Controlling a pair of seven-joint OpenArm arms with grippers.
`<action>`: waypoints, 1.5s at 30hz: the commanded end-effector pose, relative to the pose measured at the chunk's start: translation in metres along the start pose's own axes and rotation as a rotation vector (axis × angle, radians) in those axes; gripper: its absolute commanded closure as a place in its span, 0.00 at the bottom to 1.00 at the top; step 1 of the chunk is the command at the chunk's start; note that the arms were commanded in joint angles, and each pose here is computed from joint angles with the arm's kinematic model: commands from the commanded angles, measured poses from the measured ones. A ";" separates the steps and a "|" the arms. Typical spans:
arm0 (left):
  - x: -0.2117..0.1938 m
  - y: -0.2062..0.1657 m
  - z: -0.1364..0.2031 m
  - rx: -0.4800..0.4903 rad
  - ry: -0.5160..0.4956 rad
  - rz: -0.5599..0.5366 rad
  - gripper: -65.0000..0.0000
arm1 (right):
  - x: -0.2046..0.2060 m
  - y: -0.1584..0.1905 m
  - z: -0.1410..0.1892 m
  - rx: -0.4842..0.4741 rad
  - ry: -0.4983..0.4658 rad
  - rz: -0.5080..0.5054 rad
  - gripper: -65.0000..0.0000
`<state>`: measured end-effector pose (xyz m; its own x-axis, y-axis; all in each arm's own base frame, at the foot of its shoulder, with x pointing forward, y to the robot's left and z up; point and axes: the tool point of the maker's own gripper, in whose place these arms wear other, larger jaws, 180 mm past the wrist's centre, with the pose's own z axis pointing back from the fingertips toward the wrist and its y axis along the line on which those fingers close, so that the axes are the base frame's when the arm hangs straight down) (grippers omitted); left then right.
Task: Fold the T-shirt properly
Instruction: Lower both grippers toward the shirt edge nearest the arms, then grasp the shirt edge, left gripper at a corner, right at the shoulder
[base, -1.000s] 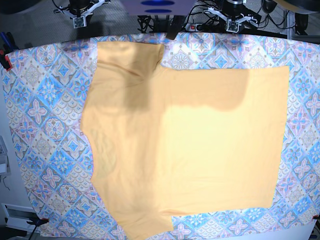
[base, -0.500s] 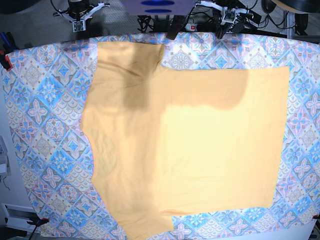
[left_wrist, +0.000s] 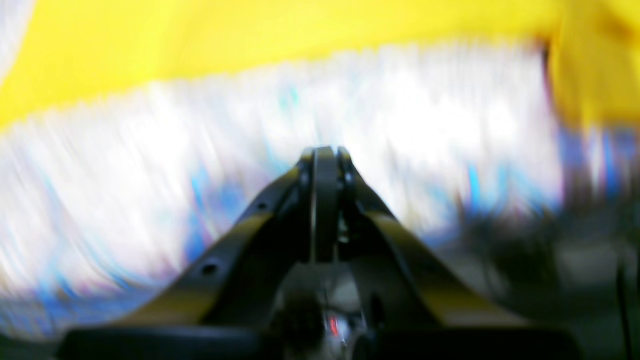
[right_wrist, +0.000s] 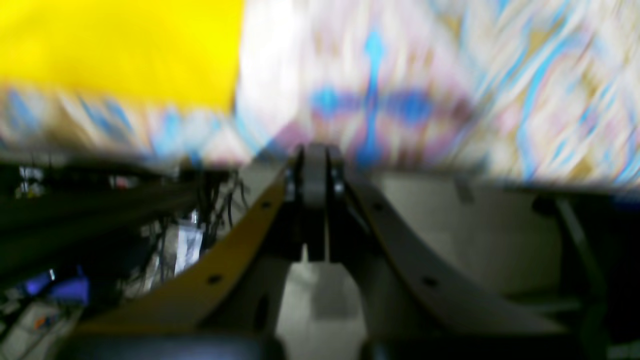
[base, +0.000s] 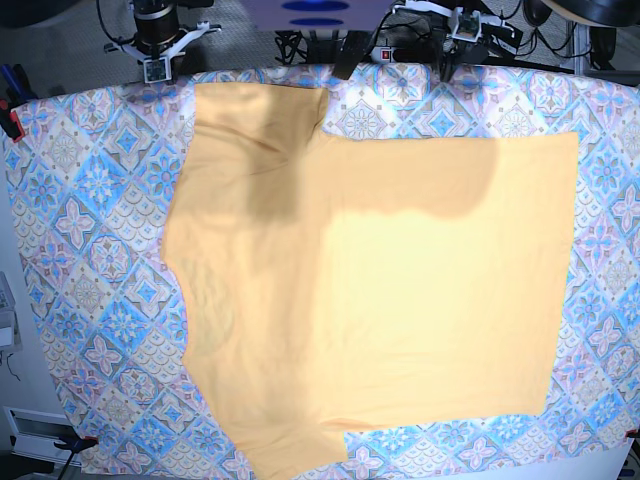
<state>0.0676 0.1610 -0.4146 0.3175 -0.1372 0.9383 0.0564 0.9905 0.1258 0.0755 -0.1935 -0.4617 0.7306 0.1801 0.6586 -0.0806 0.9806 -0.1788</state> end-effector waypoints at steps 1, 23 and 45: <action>0.002 0.010 0.009 0.022 0.015 -0.014 1.00 | 0.014 -0.002 0.005 -0.001 -0.046 0.010 1.00; -0.007 0.180 -0.039 0.427 0.479 0.103 0.83 | 0.057 0.066 0.003 0.165 -0.025 0.036 1.00; -0.012 0.165 -0.076 0.425 0.381 0.546 0.71 | 0.065 0.060 -0.002 0.138 -0.047 0.089 1.00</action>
<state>0.1430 0.3191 -0.4360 0.5120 0.4693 0.7194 -0.5480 0.8234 -0.1471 0.1176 -0.1217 -0.4369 0.6998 0.2638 0.6638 -0.2390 0.9622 -0.1305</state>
